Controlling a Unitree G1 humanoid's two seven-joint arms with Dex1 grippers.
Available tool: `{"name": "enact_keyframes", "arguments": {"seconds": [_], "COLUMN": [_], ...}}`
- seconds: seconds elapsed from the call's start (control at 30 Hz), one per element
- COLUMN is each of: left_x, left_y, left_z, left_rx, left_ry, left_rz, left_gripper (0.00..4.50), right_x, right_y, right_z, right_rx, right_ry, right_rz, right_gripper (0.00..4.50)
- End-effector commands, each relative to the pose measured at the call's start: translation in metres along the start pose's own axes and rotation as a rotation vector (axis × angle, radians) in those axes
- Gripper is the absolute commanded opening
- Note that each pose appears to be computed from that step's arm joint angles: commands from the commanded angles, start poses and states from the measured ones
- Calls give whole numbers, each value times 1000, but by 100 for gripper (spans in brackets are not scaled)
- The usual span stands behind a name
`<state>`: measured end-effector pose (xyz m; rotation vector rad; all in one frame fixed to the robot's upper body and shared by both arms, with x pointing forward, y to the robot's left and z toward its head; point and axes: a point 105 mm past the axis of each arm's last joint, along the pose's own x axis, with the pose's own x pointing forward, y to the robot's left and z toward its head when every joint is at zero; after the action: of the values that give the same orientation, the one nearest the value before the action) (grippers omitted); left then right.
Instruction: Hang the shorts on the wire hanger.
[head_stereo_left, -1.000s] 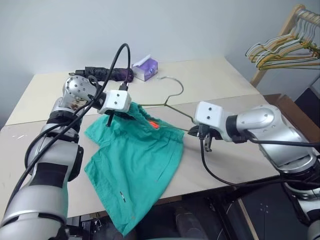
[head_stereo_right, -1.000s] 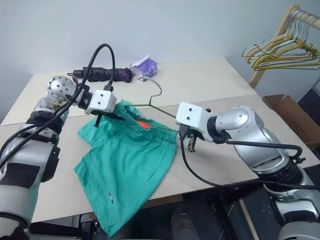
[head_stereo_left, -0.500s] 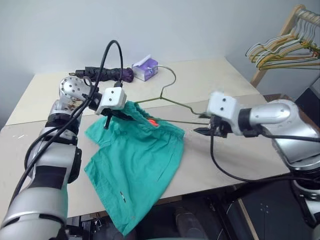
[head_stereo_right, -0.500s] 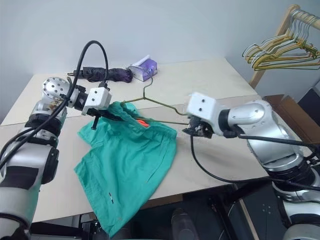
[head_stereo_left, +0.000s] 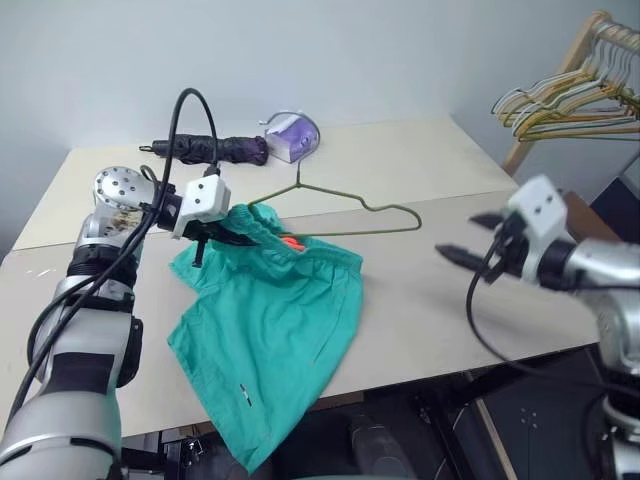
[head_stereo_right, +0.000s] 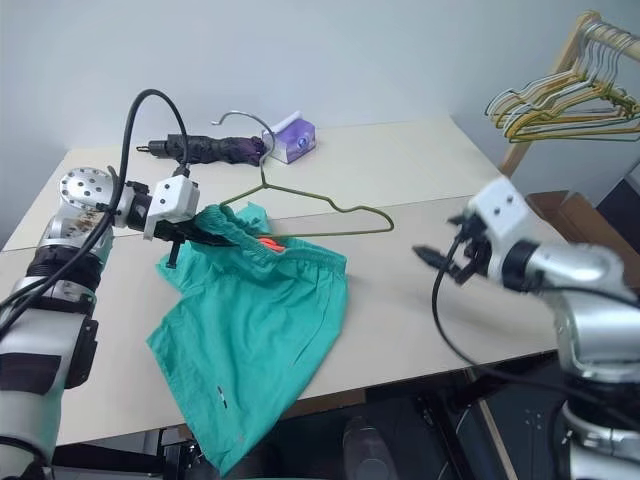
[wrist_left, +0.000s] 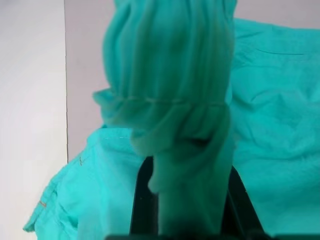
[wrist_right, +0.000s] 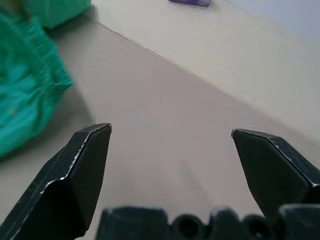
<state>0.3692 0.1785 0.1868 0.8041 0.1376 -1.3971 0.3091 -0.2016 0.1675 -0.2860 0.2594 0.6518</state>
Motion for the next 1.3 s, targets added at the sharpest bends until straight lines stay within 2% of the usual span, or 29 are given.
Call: {"name": "enact_keyframes", "arguments": {"seconds": [0.03,0.3,0.53,0.67,1.0,1.13,1.3], "left_x": [-11,-14,-15,-16,-14,-13,-21], "left_y": [7,6,5,3,1,1,1], "left_z": [14,16,16,16,12,9,2], "left_rx": [35,23,21,18,5,-3,-20], "left_ry": [-34,-36,-31,-28,-22,-18,12], "left_rz": [46,56,62,63,68,75,86], "left_gripper": [0,0,0,0,0,0,0], "right_x": [15,78,108,112,103,98,90], "right_y": [22,59,75,83,86,80,55], "right_z": [9,-6,-4,7,10,7,-3], "right_rx": [111,327,394,427,461,460,465], "right_ry": [-114,-110,-103,-145,-176,-175,-158], "right_rz": [61,160,233,291,330,297,185], "right_gripper": [447,447,447,356,9,4,4]}}
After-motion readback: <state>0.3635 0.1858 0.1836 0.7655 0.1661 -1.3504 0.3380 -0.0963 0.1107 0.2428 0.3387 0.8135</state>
